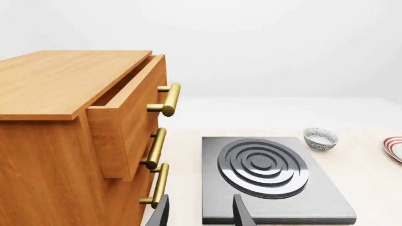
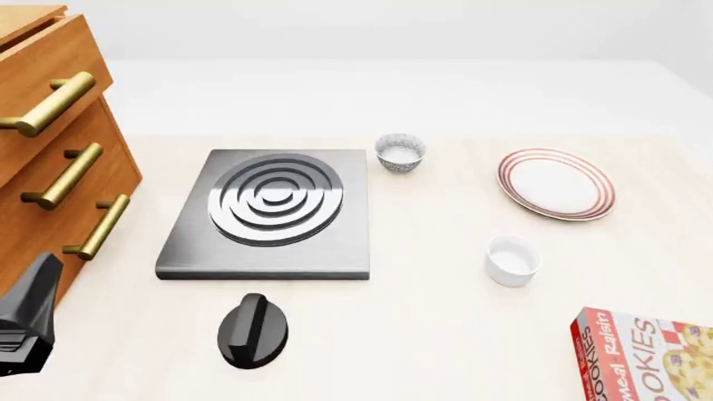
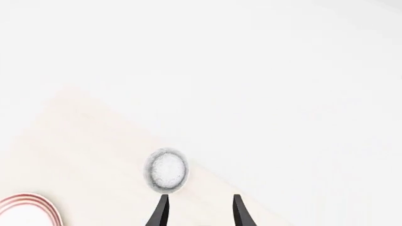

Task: Pick the akita bowl next to the cookies box and place it on the plate.

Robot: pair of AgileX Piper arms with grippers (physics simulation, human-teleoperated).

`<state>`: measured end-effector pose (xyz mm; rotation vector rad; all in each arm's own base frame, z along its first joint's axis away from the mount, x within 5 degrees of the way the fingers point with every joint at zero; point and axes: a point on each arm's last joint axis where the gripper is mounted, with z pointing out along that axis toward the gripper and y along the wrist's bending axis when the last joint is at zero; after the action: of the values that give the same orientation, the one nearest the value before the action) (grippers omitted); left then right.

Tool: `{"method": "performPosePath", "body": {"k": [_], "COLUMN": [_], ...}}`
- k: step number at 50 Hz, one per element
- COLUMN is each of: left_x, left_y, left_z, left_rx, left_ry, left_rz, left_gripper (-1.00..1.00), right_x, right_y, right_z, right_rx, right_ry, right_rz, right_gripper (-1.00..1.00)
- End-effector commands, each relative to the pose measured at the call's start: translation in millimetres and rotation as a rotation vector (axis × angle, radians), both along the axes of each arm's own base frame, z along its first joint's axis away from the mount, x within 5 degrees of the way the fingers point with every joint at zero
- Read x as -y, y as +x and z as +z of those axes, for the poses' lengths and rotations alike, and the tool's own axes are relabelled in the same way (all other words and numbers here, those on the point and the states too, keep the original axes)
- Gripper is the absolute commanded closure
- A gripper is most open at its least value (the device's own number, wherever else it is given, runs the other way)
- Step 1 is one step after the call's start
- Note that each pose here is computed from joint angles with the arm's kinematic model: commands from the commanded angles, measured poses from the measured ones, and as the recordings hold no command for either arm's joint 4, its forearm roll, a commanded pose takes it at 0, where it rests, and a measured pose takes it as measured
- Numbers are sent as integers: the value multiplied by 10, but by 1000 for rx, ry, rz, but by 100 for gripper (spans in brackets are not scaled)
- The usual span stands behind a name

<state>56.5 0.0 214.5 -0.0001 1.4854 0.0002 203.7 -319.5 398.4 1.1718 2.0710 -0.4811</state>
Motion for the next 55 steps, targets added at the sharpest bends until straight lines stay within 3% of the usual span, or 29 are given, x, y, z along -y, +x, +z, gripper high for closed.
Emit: {"method": "performPosePath", "body": {"k": [1,10,20,37,55], "left_x": [0,0,0,0,0], "left_y": [0,0,0,0,0], "left_z": [0,0,0,0,0], "left_rx": [0,0,0,0,0], "left_ry": [0,0,0,0,0], "left_rz": [0,0,0,0,0], "left_gripper": [-100,-100,-100,-100,-100], "right_x": [233,390,398,339,413], "right_y": [86,82,295,594,806], "right_z": [-198,-267,-421,-398,-801], "right_rx": [-20,-73,-72,-65,-88], "right_ry": [53,98,145,146,170], "right_rz": [-24,-22,-11,39,69], "right_gripper": [-100,-100,-100,-100,-100]}}
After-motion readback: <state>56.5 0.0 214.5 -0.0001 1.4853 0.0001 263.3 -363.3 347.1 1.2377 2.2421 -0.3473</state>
